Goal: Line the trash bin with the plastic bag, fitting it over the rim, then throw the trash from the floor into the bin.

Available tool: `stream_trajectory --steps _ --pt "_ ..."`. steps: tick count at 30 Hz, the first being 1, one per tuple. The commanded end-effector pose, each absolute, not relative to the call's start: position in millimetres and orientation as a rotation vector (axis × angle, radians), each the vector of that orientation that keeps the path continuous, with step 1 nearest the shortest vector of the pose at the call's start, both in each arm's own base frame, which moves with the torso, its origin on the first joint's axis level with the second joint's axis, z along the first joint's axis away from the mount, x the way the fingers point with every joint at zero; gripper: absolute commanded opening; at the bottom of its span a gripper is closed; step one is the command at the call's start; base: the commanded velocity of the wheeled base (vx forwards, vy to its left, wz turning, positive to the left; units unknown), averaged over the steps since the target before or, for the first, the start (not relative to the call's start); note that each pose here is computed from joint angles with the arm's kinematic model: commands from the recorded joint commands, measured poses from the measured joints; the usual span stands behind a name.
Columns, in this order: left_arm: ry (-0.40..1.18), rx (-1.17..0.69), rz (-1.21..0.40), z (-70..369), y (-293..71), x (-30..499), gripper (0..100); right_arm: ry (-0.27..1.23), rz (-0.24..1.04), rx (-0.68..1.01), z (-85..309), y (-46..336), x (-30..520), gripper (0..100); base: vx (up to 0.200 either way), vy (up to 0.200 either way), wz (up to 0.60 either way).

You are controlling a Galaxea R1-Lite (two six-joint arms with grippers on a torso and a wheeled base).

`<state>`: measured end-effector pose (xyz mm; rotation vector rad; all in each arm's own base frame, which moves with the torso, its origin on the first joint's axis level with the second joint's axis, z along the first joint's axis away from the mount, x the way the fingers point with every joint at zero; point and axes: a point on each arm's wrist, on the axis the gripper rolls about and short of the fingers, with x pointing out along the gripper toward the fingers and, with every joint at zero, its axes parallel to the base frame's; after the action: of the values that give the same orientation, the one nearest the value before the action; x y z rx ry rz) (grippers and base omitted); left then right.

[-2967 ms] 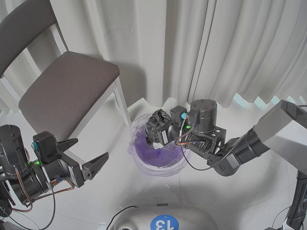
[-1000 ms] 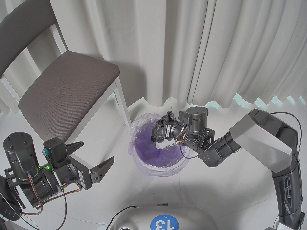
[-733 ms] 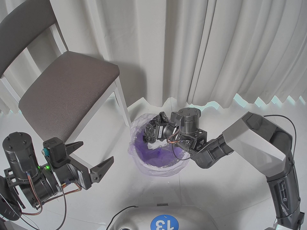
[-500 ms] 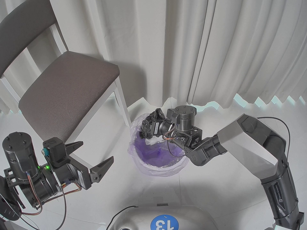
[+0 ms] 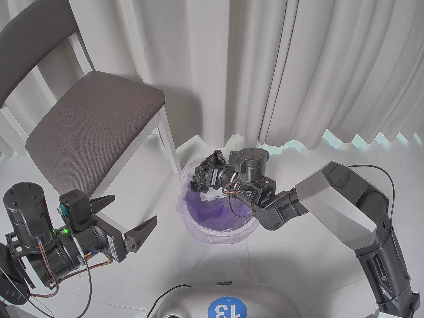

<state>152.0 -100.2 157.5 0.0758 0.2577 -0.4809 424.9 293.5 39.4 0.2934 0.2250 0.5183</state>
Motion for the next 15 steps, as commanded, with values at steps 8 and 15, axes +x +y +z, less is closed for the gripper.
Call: stream_trajectory --steps 8,15 --pt "0.249 0.072 -0.483 159 -99 150 100 0.262 0.499 0.243 37 264 390 0 0.000 0.000 0.00" --pt "0.235 0.069 -0.488 162 -99 149 100 0.271 0.502 0.209 32 248 363 0 0.000 0.000 0.00"
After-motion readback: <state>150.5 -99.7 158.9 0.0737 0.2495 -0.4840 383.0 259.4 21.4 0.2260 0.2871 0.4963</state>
